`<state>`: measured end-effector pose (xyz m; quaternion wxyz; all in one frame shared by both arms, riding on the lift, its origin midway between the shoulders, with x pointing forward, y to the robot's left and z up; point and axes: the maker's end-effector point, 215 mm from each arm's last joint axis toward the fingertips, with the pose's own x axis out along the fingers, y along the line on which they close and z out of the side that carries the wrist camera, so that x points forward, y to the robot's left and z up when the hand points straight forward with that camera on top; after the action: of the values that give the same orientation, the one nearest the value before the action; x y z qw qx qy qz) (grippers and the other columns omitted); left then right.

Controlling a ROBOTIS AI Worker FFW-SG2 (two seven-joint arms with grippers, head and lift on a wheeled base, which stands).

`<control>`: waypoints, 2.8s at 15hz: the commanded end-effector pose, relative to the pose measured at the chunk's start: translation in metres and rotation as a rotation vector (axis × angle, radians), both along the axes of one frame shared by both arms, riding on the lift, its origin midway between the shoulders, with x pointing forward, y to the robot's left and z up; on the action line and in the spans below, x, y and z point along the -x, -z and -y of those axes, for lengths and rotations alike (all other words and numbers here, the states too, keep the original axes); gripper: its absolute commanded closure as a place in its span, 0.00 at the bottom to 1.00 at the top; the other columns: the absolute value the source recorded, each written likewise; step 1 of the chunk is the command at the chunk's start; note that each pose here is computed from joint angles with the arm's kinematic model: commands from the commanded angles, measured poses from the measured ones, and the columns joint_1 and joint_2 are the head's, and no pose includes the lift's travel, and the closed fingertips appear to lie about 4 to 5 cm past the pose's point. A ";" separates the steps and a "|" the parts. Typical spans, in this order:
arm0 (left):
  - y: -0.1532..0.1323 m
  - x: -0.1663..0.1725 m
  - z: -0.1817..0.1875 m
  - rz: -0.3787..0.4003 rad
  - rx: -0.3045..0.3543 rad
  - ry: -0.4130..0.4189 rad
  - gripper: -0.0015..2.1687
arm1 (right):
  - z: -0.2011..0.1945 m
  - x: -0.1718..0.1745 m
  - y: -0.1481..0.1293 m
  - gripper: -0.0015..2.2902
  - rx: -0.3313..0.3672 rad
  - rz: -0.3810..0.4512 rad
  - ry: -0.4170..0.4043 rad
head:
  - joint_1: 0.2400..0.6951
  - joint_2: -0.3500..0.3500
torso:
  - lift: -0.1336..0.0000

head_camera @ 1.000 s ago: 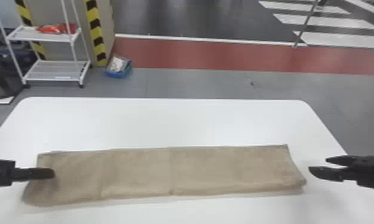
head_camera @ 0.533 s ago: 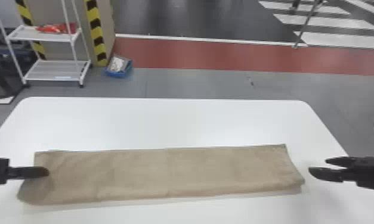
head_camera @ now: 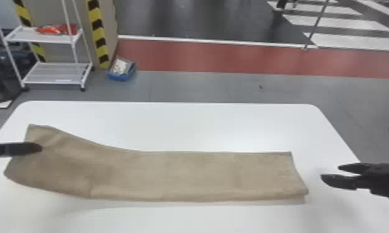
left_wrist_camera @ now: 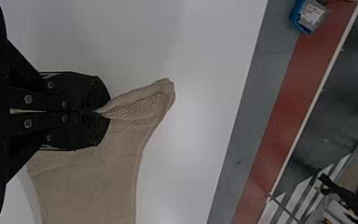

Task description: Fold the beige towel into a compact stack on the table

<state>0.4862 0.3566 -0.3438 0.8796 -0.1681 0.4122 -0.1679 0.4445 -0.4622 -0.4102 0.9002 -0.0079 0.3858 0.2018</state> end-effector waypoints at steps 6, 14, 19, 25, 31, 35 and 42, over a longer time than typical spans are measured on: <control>-0.134 -0.031 0.078 0.314 -0.085 0.195 0.87 | 0.002 0.001 -0.001 0.05 -0.001 0.003 0.001 | 1.00 0.26 | 0.07; -0.137 -0.033 0.257 0.358 -0.191 0.496 0.87 | 0.004 0.003 0.003 0.06 0.010 -0.003 -0.006 | 1.00 0.02 | 0.07; -0.129 -0.003 0.345 0.361 -0.176 0.647 0.87 | 0.011 0.010 0.004 0.06 0.012 -0.004 0.002 | 1.00 0.00 | 0.07; -0.081 0.037 0.400 0.314 -0.207 0.703 0.00 | 0.014 0.013 0.004 0.06 0.008 -0.002 0.005 | 1.00 0.00 | 0.07; -0.088 0.033 0.386 0.335 -0.187 0.642 0.01 | 0.012 0.016 -0.009 0.06 -0.009 0.031 0.010 | 1.00 0.00 | 0.07; -0.071 0.016 0.323 0.268 -0.084 0.474 0.02 | -0.035 0.022 -0.033 0.06 -0.015 0.091 -0.053 | 1.00 0.00 | 0.07; -0.039 0.009 0.157 0.176 -0.021 0.208 0.02 | -0.152 0.043 -0.055 0.05 -0.008 0.136 -0.245 | 1.00 0.13 | 0.07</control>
<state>0.4789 0.1681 -0.3024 0.8884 -0.0881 0.3485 -0.2857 0.4085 -0.3309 -0.3575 0.8984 -0.0580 0.3190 0.2962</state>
